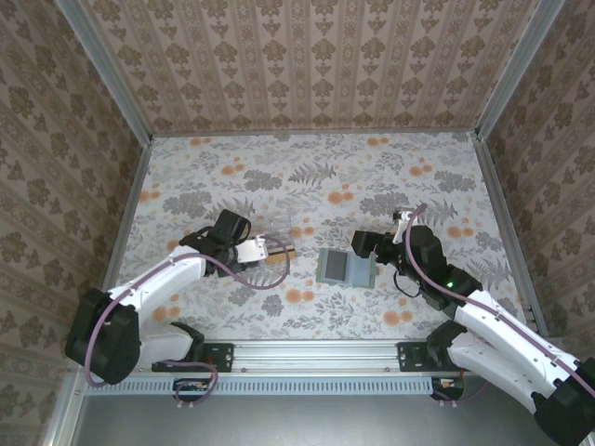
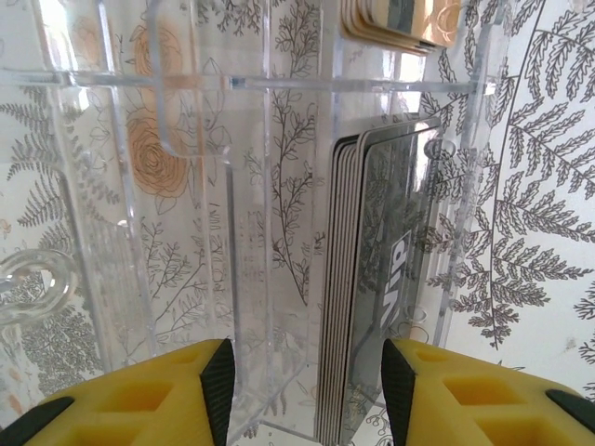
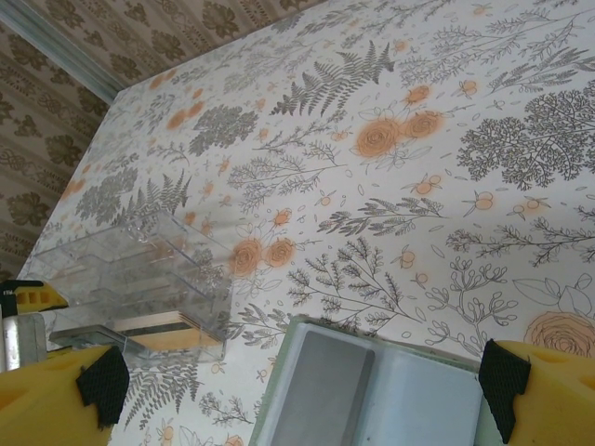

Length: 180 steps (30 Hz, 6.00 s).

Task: Take the credit cards out of the card holder

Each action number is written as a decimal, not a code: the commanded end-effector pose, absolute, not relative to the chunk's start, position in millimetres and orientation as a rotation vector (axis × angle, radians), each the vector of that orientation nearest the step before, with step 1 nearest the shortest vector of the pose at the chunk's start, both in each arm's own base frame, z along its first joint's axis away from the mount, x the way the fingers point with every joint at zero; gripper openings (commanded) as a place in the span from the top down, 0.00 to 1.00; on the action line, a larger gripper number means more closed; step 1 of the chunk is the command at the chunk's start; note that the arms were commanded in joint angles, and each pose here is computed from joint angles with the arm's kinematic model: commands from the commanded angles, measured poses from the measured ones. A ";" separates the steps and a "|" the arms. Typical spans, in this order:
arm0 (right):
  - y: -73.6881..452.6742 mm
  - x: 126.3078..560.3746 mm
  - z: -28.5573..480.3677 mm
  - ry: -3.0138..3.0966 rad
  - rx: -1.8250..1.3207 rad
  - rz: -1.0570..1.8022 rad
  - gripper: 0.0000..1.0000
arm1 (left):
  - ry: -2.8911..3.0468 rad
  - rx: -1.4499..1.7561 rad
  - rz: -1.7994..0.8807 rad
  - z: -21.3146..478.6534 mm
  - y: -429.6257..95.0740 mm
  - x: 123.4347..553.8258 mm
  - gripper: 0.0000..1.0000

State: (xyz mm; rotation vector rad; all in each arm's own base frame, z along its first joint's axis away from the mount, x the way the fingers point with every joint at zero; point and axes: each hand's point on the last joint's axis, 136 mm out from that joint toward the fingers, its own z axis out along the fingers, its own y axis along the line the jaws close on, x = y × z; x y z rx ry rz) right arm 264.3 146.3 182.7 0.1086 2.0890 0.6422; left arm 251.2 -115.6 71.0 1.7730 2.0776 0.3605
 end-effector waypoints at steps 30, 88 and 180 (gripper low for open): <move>144.5 269.7 167.4 2.232 0.117 0.553 0.00 | 2.274 0.395 -0.190 225.8 -127.0 284.7 0.00; 142.5 242.3 31.1 2.717 0.181 0.287 0.85 | 2.721 0.450 -0.698 42.9 -363.1 210.0 0.91; 120.6 235.9 15.2 2.768 0.312 0.236 0.79 | 2.614 0.521 -1.127 81.0 -413.0 196.2 0.57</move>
